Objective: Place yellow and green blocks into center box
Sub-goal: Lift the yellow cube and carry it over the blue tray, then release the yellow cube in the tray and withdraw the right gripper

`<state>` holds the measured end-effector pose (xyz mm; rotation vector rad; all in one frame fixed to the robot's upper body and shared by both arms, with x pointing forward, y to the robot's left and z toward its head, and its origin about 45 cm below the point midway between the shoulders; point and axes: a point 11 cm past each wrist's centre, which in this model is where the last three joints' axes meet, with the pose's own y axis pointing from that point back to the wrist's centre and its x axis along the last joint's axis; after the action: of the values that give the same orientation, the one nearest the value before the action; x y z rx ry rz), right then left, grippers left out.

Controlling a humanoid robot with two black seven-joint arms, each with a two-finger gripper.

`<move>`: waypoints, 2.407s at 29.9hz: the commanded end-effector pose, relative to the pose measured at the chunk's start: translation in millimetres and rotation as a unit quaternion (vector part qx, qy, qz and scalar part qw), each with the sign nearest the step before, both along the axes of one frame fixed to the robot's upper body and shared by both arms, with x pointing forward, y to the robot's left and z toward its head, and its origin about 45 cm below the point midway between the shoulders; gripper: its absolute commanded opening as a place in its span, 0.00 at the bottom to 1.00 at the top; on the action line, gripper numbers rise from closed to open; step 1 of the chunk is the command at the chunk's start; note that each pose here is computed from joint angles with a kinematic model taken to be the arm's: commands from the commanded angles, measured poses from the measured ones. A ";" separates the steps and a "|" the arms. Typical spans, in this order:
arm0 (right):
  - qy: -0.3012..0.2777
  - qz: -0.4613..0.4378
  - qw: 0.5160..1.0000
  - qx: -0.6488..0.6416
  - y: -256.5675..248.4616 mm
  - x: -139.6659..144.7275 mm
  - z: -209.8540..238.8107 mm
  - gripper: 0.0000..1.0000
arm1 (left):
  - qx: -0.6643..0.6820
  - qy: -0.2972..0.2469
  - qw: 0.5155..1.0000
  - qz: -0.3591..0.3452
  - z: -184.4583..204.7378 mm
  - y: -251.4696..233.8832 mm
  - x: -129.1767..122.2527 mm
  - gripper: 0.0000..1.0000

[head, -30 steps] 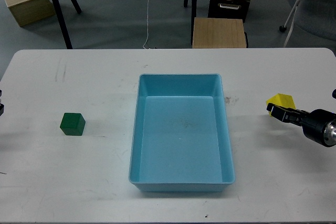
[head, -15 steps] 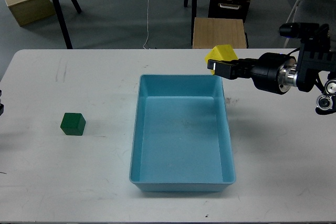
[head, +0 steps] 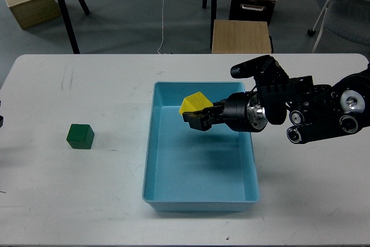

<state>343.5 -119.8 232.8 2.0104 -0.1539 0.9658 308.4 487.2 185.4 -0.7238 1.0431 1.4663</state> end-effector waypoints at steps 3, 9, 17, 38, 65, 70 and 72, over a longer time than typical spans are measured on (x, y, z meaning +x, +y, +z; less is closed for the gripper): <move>0.023 0.018 0.999 -0.037 0.3 -14.4 -24.5 0.36 | 0.000 -0.002 1.000 -0.001 1.1 -0.6 1.4 1.00; 0.035 0.009 0.998 -0.041 7.5 -16.4 -39.6 0.36 | 0.000 -0.004 1.000 -0.001 2.5 -0.8 2.6 1.00; 0.041 0.001 0.997 -0.068 2.1 -14.7 -61.6 0.36 | 0.010 0.004 1.000 0.015 -2.2 11.8 -1.5 1.00; 0.033 -0.034 0.997 -0.068 -9.1 -0.5 -74.5 0.84 | 0.011 0.003 1.000 0.015 -1.8 12.1 -1.1 1.00; -0.079 -0.261 0.943 0.192 -60.0 116.2 80.3 0.99 | 0.011 0.002 1.000 0.015 -0.9 12.5 -0.7 1.00; -0.125 -0.347 0.895 0.250 -144.8 120.3 128.7 0.99 | 0.011 0.002 1.000 0.015 -0.9 12.5 -0.7 1.00; -0.127 -0.389 0.871 0.270 -181.9 109.6 134.9 0.99 | 0.011 0.002 1.000 0.015 -0.9 12.5 -0.7 1.00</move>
<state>464.7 -251.4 354.4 2.0197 -1.2373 0.7483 307.8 500.0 184.7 -0.7228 1.0208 1.5043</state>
